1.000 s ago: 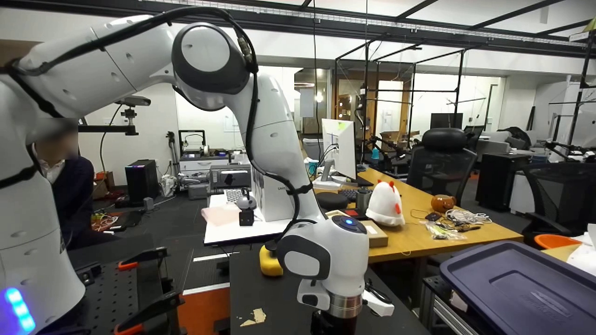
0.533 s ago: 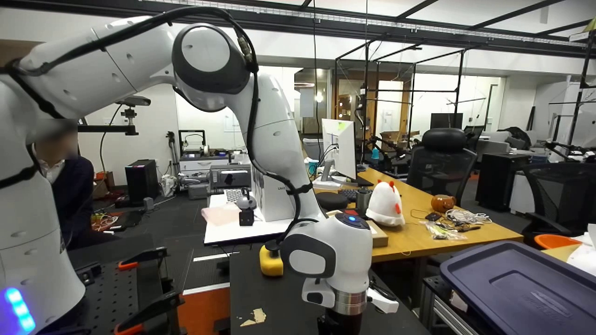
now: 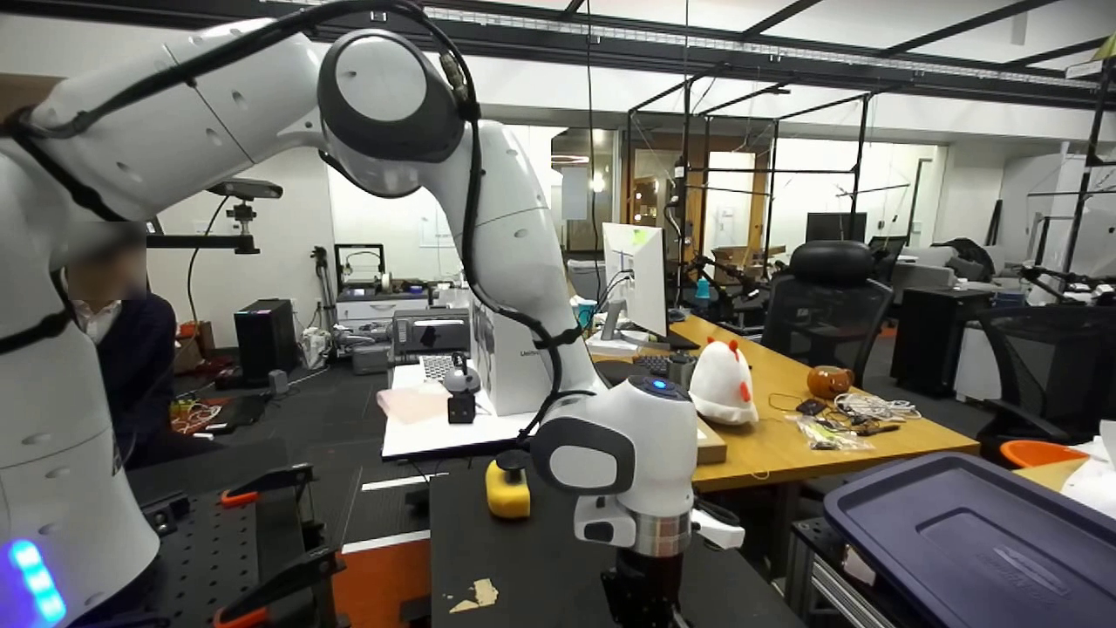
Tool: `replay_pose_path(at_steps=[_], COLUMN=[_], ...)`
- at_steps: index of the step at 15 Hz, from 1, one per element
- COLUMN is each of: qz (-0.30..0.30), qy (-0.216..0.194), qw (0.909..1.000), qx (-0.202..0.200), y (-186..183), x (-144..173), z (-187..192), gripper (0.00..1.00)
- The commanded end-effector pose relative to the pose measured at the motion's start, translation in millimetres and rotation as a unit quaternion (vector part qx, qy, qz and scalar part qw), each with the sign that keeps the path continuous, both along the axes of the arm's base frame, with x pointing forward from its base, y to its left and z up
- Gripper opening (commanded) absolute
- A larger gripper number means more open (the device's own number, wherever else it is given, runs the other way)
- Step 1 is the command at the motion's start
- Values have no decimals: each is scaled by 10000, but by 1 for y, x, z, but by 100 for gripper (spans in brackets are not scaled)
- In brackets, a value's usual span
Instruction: Pick up the sweets from the table and put them in the bowl
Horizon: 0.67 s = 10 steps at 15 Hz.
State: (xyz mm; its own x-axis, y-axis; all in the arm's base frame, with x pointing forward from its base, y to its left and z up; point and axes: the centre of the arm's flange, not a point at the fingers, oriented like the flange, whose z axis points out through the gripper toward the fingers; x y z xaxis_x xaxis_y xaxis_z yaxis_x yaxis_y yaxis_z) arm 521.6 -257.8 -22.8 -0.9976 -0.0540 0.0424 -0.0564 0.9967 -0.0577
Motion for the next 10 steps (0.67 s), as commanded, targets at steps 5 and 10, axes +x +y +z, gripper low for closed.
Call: replay_pose_path(at_steps=[5, 10], qz=[482, 511], qy=[-520, -336], qw=[9975, 9970], qx=[-10, -482], y=[8, -26], x=[19, 32], z=[77, 89], gripper=[6, 6])
